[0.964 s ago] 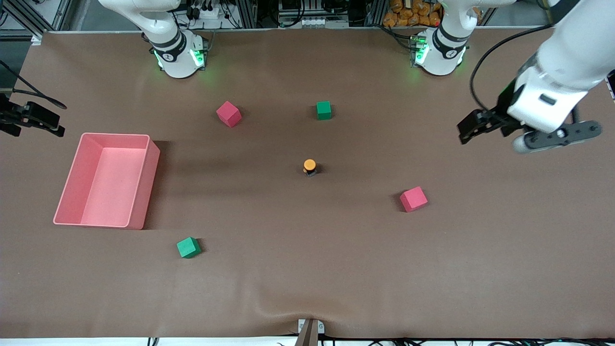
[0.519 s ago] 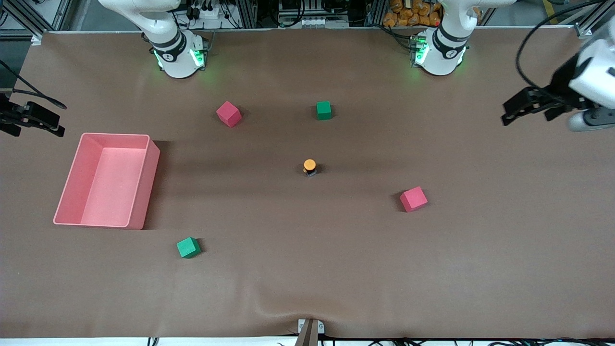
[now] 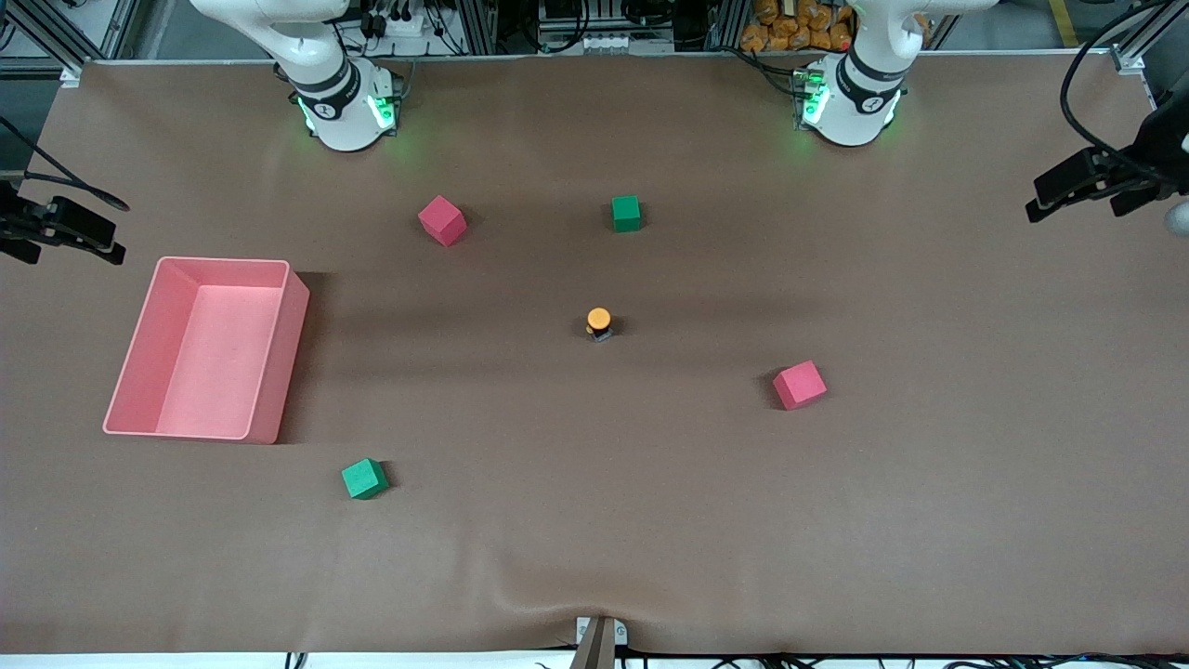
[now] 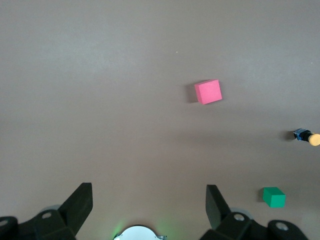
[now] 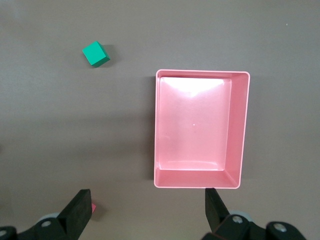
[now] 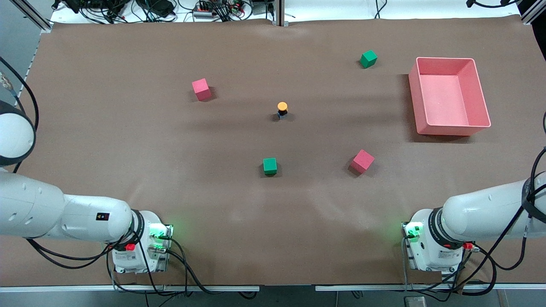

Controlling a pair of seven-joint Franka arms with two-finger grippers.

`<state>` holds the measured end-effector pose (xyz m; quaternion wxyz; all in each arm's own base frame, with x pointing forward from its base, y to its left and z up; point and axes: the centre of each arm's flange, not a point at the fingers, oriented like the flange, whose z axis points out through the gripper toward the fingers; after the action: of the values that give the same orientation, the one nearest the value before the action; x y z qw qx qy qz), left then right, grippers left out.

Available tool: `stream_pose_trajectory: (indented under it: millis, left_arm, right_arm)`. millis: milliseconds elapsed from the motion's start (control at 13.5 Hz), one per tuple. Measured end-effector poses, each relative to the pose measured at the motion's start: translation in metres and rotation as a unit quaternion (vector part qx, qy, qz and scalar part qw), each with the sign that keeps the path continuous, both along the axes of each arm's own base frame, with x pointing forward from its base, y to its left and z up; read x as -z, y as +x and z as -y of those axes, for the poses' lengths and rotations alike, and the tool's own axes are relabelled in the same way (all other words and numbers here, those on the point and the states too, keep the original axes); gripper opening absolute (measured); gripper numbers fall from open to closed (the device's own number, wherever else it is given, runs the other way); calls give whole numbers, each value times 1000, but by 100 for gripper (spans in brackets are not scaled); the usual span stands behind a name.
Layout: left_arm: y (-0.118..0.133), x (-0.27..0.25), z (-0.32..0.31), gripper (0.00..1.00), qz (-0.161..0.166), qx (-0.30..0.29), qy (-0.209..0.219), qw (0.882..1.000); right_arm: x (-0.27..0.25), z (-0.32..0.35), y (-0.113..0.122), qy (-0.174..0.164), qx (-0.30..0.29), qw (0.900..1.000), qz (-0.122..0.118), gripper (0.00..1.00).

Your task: Place and upright button with both arms

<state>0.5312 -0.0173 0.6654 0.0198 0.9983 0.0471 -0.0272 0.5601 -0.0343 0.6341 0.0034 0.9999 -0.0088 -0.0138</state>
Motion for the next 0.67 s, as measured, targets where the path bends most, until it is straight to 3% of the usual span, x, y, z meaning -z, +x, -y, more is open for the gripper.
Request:
stream_pose_trajectory:
  millis: [668]
  left_arm:
    - [-1,9,-20,100,-9,-4,-1,1000]
  right_arm:
    - [0,0,0,0,0,1000,0,100]
